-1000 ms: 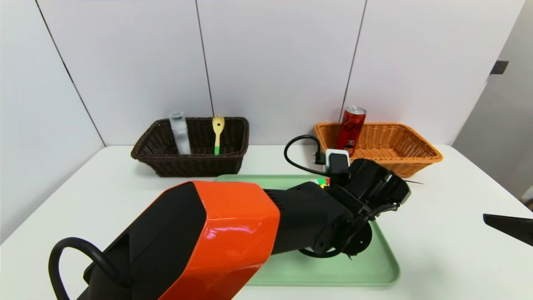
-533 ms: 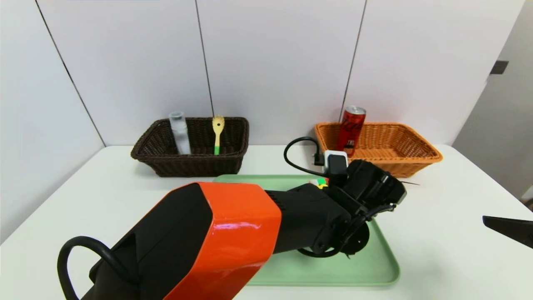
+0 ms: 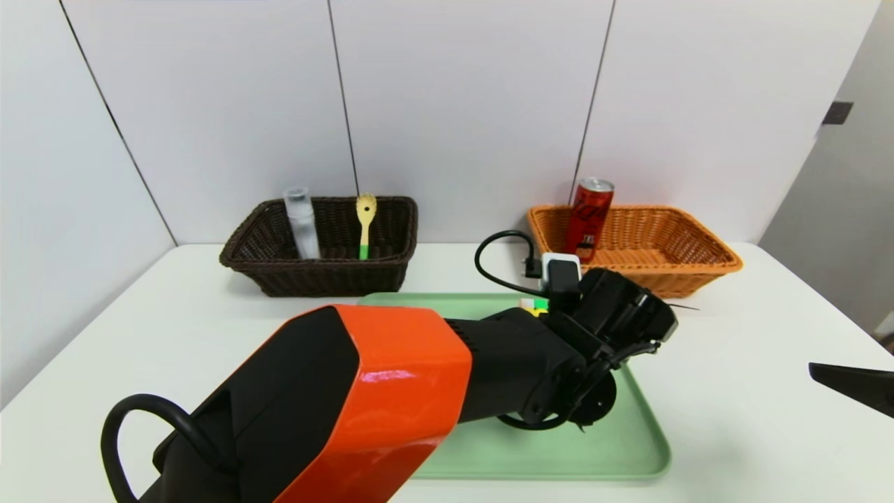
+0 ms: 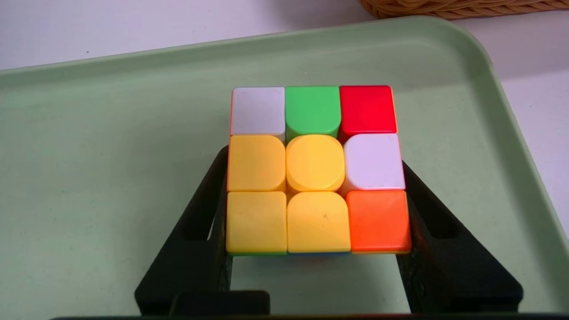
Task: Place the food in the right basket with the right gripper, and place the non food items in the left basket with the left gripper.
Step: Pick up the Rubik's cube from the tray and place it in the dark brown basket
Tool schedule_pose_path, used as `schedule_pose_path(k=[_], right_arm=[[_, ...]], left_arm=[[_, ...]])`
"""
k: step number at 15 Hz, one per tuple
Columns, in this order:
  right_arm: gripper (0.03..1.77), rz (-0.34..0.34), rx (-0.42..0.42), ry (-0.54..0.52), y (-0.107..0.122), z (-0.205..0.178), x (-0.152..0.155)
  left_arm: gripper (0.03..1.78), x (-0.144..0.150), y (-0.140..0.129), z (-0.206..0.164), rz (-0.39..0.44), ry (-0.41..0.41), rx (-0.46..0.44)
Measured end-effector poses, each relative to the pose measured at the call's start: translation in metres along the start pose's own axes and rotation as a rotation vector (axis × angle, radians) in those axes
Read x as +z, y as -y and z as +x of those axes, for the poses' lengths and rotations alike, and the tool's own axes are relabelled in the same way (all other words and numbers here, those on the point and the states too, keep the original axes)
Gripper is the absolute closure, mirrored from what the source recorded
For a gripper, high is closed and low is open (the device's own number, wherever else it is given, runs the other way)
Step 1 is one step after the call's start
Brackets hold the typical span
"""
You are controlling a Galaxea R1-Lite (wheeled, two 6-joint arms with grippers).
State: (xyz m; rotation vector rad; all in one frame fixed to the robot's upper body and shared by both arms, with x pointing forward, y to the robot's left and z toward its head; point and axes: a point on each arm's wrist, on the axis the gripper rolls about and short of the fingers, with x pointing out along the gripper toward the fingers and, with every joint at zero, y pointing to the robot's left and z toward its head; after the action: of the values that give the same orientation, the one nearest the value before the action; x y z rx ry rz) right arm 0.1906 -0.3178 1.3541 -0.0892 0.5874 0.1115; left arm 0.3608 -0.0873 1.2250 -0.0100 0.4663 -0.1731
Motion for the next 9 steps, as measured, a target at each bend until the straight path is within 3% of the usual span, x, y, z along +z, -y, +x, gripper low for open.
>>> schedule_pose_path(k=[5, 9], right_arm=[[0.10, 0.000, 0.000, -0.003, 0.000, 0.000, -0.001], [0.10, 0.002, 0.002, -0.006, 0.000, 0.001, -0.001]], left_arm=[[0.82, 0.003, -0.001, -0.002, -0.004, 0.002, -0.002], [0.82, 0.028, -0.012, -0.023, -0.008, 0.004, -0.005]])
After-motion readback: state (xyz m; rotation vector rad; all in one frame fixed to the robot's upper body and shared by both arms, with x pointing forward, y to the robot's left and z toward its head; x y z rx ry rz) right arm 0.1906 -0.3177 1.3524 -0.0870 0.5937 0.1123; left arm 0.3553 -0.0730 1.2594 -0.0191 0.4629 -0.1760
